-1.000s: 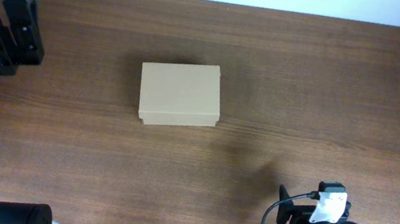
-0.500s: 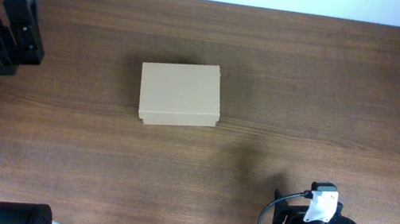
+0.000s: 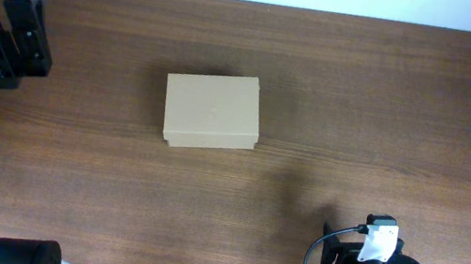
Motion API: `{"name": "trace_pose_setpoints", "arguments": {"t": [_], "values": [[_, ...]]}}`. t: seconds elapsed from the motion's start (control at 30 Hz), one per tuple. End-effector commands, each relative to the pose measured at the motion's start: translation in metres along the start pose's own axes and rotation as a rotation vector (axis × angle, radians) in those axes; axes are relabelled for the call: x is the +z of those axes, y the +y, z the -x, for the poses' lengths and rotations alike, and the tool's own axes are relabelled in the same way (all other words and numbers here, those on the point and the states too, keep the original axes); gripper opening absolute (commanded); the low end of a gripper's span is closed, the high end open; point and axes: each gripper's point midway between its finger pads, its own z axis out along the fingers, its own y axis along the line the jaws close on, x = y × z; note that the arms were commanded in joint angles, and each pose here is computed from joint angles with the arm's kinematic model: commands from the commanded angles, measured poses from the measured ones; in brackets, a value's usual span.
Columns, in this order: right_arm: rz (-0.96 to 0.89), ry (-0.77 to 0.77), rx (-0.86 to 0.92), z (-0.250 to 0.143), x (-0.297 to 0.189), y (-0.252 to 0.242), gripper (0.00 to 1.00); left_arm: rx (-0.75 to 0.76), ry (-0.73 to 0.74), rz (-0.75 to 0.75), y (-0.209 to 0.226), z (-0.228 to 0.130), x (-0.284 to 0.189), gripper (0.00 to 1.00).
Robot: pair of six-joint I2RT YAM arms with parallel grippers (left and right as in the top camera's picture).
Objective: Pack container
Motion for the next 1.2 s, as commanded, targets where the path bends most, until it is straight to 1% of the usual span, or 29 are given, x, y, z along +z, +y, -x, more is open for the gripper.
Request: {"name": "trace_pose_setpoints", "arguments": {"t": [0.0,0.07,0.17,0.27,0.3,0.33,0.4,0.47,0.6,0.67,0.73,0.8,0.87,0.97,1.0,1.07,1.17], "values": [[0.004,-0.006,0.005,-0.001,0.001,0.001,0.99,0.001,0.027,-0.002,0.000,-0.006,0.001,1.00],[0.004,-0.006,0.005,-0.001,0.001,0.001,0.99,0.003,0.078,0.000,0.001,-0.020,-0.003,1.00],[0.004,-0.006,0.005,-0.001,0.001,0.001,1.00,0.009,0.195,0.006,0.003,-0.059,-0.012,1.00],[0.004,-0.005,0.005,-0.001,0.001,0.001,0.99,0.015,0.325,0.012,0.006,-0.111,-0.023,1.00],[0.004,-0.006,0.005,-0.001,0.001,0.001,0.99,0.022,0.386,0.016,0.008,-0.139,-0.028,1.00],[0.004,-0.006,0.005,-0.001,0.001,0.001,0.99,0.049,0.396,0.041,0.014,-0.149,-0.030,1.00],[0.004,-0.006,0.005,-0.001,0.001,0.001,0.99,0.075,0.354,0.118,0.028,-0.162,-0.029,1.00],[0.004,-0.006,0.005,-0.001,0.001,0.001,0.99,0.071,0.266,0.152,0.034,-0.167,-0.027,1.00],[0.004,-0.005,0.005,-0.001,0.001,0.001,0.99,0.047,0.031,0.220,0.047,-0.166,-0.022,1.00],[0.004,-0.006,0.005,-0.001,0.001,0.001,0.99,0.032,-0.058,0.252,0.052,-0.170,-0.021,1.00],[0.004,-0.006,0.005,-0.001,0.001,0.001,0.99,0.017,-0.137,0.250,0.052,-0.174,-0.019,1.00],[0.004,-0.006,0.005,-0.001,0.001,0.001,1.00,0.013,-0.163,0.250,0.053,-0.189,-0.015,1.00],[0.004,-0.006,0.005,-0.001,0.001,0.001,0.99,0.019,-0.128,0.253,0.054,-0.219,-0.005,1.00],[0.004,-0.006,0.005,-0.001,0.001,0.001,0.99,0.028,-0.068,0.313,0.065,-0.261,0.008,1.00],[0.004,-0.006,0.005,-0.001,0.001,0.001,0.99,0.032,-0.050,0.313,0.065,-0.275,0.015,1.00],[0.004,-0.006,0.005,-0.001,0.001,0.001,0.99,0.027,-0.074,0.307,0.065,-0.287,0.027,1.00],[0.004,-0.006,0.005,-0.001,0.001,0.001,0.99,0.006,-0.217,0.217,0.049,-0.279,0.046,1.00]]}}
